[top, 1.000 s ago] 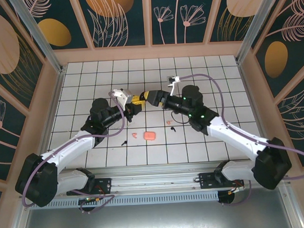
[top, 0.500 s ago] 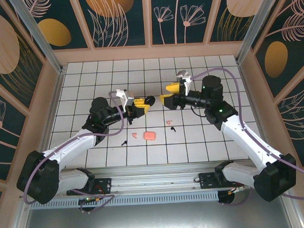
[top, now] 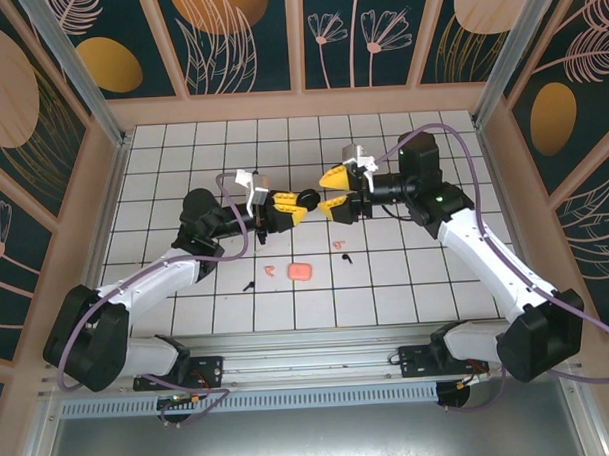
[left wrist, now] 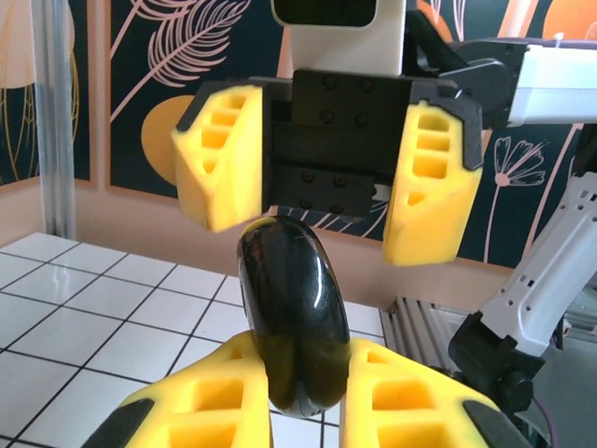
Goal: Insert the wireless bluetooth earbuds into the charging case
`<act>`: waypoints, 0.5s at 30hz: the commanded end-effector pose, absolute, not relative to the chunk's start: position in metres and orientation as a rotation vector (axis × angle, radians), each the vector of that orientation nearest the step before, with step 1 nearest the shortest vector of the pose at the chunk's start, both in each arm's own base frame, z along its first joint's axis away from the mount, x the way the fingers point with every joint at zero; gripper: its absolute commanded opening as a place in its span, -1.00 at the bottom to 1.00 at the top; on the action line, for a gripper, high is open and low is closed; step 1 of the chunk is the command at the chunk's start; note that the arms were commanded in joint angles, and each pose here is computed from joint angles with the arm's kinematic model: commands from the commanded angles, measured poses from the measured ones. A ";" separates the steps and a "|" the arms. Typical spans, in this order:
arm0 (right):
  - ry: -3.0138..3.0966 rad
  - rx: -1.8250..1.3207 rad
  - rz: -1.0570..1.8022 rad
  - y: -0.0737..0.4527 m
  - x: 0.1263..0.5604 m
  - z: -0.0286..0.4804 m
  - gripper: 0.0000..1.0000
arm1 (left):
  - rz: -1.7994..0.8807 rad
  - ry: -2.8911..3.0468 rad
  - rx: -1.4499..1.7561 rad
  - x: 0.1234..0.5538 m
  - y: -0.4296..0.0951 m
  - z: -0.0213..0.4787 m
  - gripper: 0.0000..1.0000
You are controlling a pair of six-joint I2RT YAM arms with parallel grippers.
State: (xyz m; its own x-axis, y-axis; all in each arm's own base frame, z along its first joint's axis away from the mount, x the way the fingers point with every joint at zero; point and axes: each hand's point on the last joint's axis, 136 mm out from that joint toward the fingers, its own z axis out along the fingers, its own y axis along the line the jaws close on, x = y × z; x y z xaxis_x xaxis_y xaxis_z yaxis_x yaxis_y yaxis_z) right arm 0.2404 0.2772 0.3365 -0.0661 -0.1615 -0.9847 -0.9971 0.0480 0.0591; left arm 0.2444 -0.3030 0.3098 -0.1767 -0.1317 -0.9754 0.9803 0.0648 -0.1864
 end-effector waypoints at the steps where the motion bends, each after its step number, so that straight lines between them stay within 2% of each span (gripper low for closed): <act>1: 1.327 -1.327 1.193 0.278 0.231 0.345 0.15 | -1.360 1.163 1.008 0.235 -0.302 0.339 -0.70; 10: 1.283 -1.366 1.300 0.285 0.230 0.354 -0.02 | -1.367 1.142 1.003 0.232 -0.301 0.347 -0.69; 15: 1.268 -1.385 1.339 0.287 0.230 0.357 -0.24 | -1.366 1.152 0.995 0.233 -0.300 0.347 -0.71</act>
State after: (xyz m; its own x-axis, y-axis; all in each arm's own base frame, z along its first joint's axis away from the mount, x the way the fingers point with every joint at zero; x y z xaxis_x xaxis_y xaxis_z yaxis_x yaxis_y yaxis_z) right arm 0.2357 0.2874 0.3456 -0.0866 -0.1400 -0.9864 -0.9886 -0.1100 0.1024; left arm 0.2391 -0.3028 0.3263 -0.1660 -0.1609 -0.9729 0.9846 0.0271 -0.1725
